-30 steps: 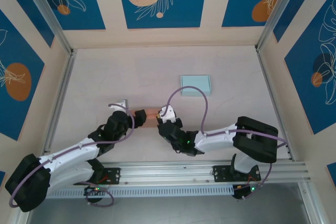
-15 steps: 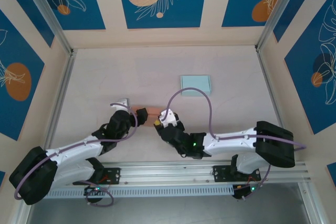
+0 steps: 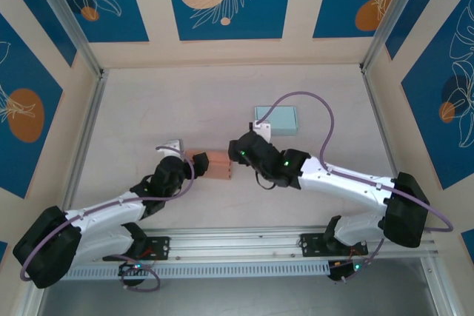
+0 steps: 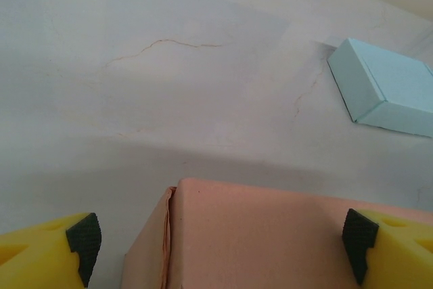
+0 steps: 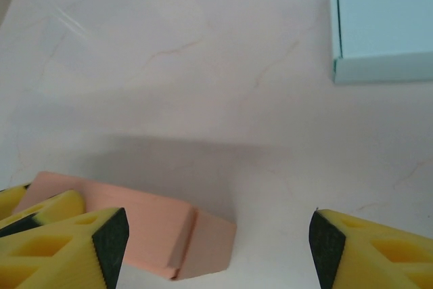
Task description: Fold the paper box
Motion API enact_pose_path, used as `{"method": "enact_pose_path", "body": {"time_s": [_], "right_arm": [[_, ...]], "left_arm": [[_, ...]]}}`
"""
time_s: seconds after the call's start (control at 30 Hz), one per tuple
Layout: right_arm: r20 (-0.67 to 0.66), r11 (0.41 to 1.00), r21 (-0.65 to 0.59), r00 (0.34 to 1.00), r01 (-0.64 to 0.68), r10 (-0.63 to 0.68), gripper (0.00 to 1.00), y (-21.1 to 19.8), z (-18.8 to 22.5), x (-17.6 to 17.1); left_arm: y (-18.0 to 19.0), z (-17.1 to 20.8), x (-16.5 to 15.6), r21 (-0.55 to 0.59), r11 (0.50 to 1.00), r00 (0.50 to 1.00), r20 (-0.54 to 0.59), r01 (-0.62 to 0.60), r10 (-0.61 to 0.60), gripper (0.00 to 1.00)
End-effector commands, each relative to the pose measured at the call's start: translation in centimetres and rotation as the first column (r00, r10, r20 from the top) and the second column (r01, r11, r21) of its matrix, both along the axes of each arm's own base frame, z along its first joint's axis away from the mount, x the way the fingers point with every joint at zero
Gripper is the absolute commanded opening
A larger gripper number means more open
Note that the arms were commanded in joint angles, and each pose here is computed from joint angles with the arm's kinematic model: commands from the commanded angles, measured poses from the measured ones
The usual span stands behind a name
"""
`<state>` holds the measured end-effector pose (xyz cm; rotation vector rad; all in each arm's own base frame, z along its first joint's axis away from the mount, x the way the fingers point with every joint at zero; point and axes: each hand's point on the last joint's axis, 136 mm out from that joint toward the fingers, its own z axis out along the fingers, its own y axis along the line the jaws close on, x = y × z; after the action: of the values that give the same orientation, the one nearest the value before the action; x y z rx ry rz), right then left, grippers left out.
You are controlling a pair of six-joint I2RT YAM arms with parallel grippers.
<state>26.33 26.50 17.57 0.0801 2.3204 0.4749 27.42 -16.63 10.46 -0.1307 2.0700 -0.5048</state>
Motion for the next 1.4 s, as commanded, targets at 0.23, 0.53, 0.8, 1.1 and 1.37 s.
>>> {"method": "enact_pose_path", "body": {"time_s": [0.23,0.53,0.8,1.1,1.37], "right_arm": [[-0.252,0.978,0.160,0.952,-0.137,0.175,0.71,3.6,-3.5,-0.4],[-0.333,0.972,0.195,0.923,-0.134,0.194,0.62,4.7,-6.8,-1.2],[-0.367,0.969,0.222,0.911,-0.110,0.187,0.50,4.2,-8.3,-2.3],[-0.415,0.978,0.200,0.899,-0.058,0.138,0.36,3.0,-11.0,-3.2],[-0.419,0.987,0.155,0.903,-0.033,0.096,0.36,1.9,-12.1,-3.3]], "left_arm": [[1.0,-3.1,-1.7,0.106,0.994,0.997,-0.074,0.025,-0.017,0.93],[0.8,-3.6,-1.7,0.104,0.994,0.996,-0.088,0.029,-0.020,0.93],[1.0,-3.9,-1.8,0.108,0.994,0.996,-0.094,0.020,-0.010,0.93],[0.7,-3.1,-1.9,0.082,0.996,0.996,-0.088,0.027,-0.020,0.89],[1.3,1.2,-1.7,0.012,0.998,0.995,-0.080,0.066,-0.065,0.91]]}}
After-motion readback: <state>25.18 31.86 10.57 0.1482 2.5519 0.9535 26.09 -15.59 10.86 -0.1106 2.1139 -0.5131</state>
